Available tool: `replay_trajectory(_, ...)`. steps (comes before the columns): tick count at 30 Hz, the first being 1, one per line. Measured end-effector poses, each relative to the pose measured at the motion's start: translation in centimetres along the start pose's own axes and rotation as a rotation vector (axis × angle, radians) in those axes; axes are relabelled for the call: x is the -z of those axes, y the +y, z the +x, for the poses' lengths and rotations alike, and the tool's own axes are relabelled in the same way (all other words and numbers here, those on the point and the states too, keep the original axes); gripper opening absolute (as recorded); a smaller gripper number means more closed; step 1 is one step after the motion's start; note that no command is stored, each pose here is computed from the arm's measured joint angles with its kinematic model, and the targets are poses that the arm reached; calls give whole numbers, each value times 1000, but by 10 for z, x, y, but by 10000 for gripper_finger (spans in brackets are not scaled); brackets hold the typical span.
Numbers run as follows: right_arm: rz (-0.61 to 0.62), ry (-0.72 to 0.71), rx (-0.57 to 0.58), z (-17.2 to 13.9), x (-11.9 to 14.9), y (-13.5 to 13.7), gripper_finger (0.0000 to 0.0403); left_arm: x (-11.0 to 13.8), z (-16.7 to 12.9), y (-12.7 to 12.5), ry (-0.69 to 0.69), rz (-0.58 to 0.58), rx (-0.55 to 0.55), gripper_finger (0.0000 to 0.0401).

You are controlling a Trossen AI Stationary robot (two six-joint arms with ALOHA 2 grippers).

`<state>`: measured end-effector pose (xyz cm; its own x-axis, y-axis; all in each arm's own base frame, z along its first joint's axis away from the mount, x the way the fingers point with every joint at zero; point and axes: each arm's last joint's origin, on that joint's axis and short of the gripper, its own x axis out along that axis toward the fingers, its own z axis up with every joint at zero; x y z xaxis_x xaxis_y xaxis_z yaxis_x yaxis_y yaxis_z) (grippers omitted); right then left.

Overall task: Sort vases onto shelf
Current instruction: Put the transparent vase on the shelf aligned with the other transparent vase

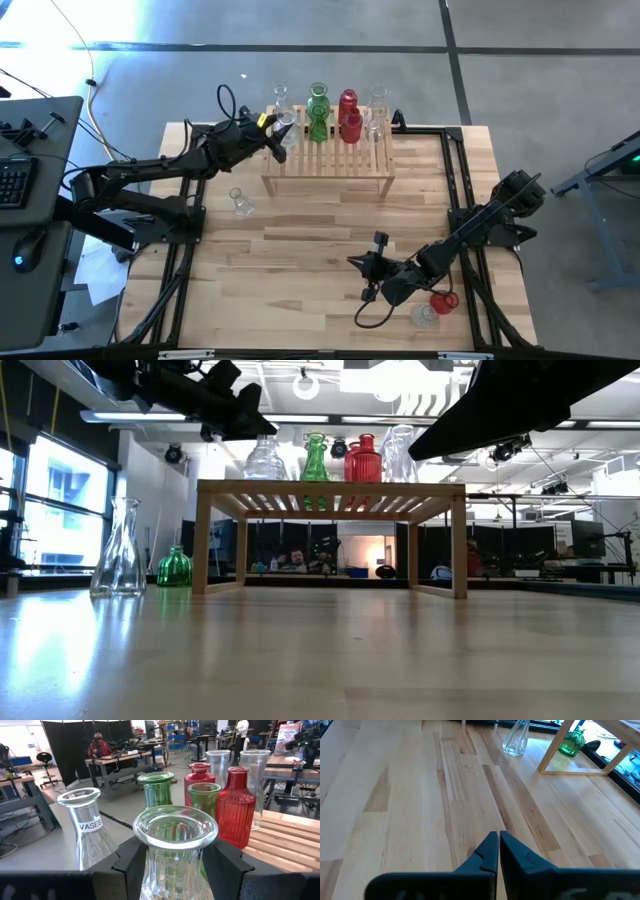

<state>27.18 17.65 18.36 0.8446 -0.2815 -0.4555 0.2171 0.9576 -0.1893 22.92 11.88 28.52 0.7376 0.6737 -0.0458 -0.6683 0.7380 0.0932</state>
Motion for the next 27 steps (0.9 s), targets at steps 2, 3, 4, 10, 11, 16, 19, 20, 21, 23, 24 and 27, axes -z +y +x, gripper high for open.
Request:
replay_trajectory(2,0,0,-1,0,0,0,0,0,0,0,0,0,-6,165)
replay_trajectory(3,0,0,-1,0,0,0,0,0,0,0,1,0,-6,171)
replay_trajectory(4,0,0,-1,0,0,0,0,0,0,0,1,1,-7,178)
replay_trajectory(10,0,0,-1,0,0,0,0,0,0,1,6,4,-29,209)
replay_trajectory(11,0,0,-1,0,0,0,0,0,0,1,6,5,-29,211)
replay_trajectory(16,0,0,-1,0,0,0,0,0,0,1,7,12,-52,212)
replay_trajectory(19,0,0,-1,0,0,0,0,0,-1,2,5,25,-56,212)
replay_trajectory(20,0,0,-1,0,0,0,0,-1,-1,2,4,31,-60,212)
replay_trajectory(21,0,0,-1,0,0,0,0,-2,-2,3,0,35,-65,211)
replay_trajectory(23,0,0,-1,0,0,0,0,-3,-3,3,-3,34,-69,212)
replay_trajectory(24,0,0,-1,0,0,0,0,-3,-4,3,-3,34,-70,212)
replay_trajectory(27,0,0,-1,0,0,0,0,-3,-4,3,0,35,-70,212)
